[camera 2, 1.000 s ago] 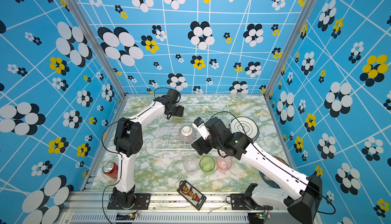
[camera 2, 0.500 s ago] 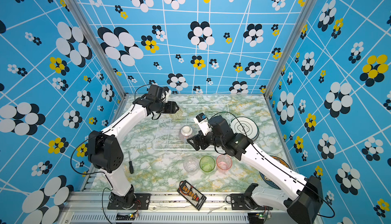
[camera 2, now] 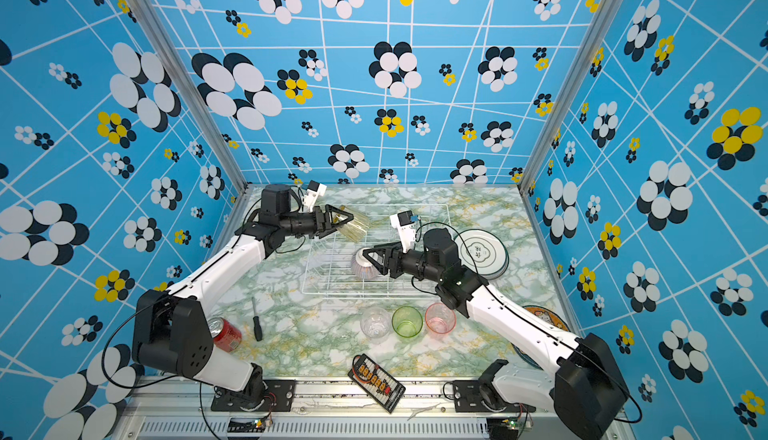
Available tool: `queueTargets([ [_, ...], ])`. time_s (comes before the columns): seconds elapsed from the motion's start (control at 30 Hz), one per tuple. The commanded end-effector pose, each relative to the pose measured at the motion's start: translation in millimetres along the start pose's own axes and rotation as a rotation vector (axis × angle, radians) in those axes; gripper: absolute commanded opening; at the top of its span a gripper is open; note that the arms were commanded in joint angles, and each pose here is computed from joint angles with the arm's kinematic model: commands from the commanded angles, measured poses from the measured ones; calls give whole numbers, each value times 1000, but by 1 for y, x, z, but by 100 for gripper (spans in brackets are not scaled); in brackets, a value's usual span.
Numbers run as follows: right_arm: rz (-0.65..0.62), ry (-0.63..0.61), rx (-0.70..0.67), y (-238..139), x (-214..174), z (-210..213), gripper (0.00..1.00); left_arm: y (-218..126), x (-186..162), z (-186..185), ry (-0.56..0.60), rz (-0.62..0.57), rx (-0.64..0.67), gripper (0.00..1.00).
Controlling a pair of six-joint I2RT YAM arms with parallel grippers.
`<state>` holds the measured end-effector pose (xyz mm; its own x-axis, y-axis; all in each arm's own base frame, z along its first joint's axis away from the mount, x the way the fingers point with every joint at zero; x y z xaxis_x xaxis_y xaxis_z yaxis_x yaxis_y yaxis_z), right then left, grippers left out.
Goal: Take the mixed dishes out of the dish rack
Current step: 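Lift the amber glass with the left gripper toward the right gripper, then grasp the amber glass with the right gripper while the left gripper opens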
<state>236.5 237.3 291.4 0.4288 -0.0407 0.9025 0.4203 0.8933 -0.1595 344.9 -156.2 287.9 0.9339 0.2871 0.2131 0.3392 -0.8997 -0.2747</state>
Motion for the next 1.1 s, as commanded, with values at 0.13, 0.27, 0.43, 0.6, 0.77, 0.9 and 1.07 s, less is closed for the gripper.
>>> queueTargets([
  [0.13, -121, 25, 11, 6, 19, -5, 50, -18, -18, -49, 73, 80, -236, 54],
  [0.27, -160, 20, 29, 7, 27, -4, 50, -16, -23, -50, 61, 100, -260, 54],
  [0.43, -189, 8, 103, 10, 37, 3, 46, -11, -26, -47, 51, 117, -267, 54],
  [0.6, -207, 2, 119, 14, 43, 4, 41, -6, -25, -46, 43, 128, -283, 54],
  [0.77, -228, -11, 139, 20, 54, 6, 33, 1, -26, -45, 37, 145, -288, 54],
  [0.9, -236, -20, 150, 26, 61, 5, 23, 5, -26, -42, 28, 155, -288, 54],
  [1.07, -232, -8, 165, 34, 65, 4, 0, 6, -27, -43, 29, 155, -295, 54],
])
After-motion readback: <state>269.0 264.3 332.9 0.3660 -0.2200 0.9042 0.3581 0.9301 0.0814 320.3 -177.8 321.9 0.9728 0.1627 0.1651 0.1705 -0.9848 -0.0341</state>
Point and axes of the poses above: each gripper's point midway between its finger pads, its own y axis out along the fingers, its own z axis along the line the jaws close on, x = y × z, the point moved 8 cm from there along -y, back along the fingers, and after that the axes turned 15 degrees about -y, right-handed, at the moved point
